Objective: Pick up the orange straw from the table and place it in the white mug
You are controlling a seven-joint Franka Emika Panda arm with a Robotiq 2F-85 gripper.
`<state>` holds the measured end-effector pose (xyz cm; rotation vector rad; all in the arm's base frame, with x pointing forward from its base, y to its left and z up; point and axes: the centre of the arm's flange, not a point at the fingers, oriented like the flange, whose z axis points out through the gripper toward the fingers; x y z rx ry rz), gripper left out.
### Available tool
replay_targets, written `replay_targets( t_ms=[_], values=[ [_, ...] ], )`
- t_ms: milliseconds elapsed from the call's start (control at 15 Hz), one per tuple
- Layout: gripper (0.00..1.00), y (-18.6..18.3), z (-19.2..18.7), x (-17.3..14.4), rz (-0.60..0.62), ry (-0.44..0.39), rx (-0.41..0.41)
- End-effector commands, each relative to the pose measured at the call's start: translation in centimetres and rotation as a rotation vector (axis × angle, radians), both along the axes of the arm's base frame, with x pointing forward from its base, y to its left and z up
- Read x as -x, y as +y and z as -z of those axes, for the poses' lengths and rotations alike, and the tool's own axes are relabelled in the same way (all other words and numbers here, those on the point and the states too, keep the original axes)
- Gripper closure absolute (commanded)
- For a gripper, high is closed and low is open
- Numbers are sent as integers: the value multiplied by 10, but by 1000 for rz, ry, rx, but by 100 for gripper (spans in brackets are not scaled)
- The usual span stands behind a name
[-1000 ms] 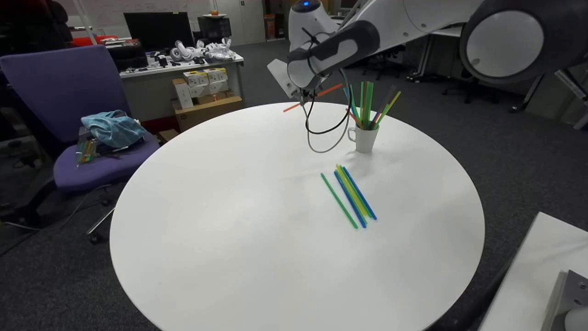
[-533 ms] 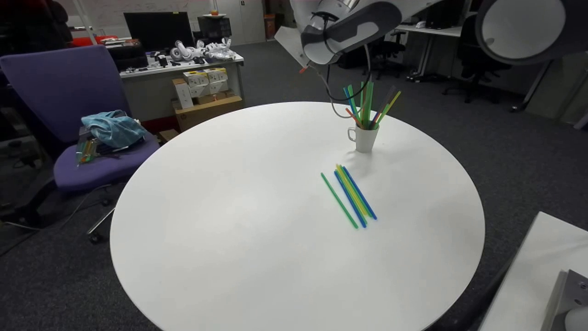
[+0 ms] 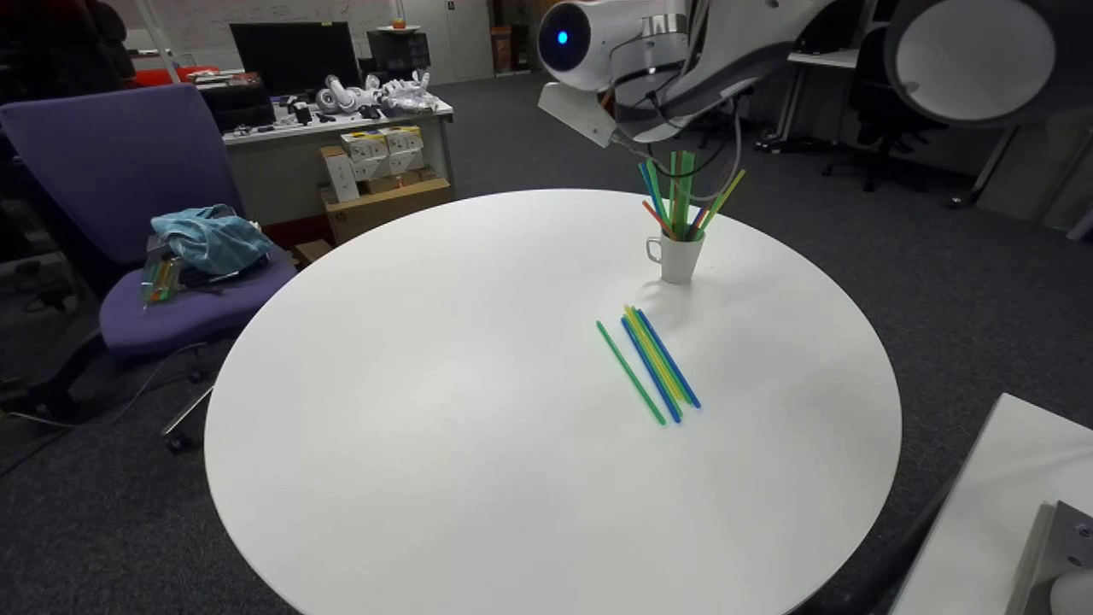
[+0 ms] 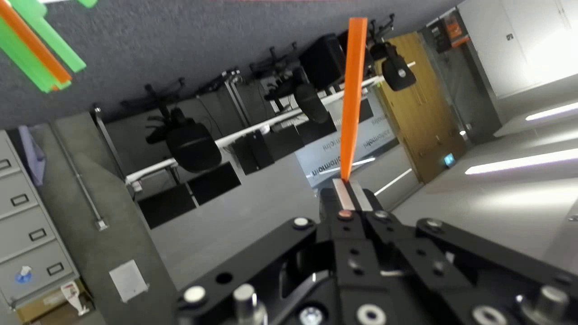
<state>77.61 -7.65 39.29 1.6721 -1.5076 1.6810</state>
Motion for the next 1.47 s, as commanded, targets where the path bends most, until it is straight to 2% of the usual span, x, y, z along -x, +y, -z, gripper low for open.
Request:
replay_targets(
  t_ms=[0, 200, 333, 467, 733, 1000, 1200, 1400],
  values=[
    [100, 0, 2, 46, 6, 13, 209],
    [100, -6, -1, 62, -6, 104, 391],
    [100, -13, 3, 73, -54, 204, 451],
    [100, -17, 22, 88, -126, 297, 437],
    [100, -16, 57, 115, -213, 400, 379],
    [100, -35, 49, 130, -206, 473, 344],
    [100, -55, 38, 138, -184, 499, 325],
    [100, -61, 42, 144, -185, 512, 302]
  ],
)
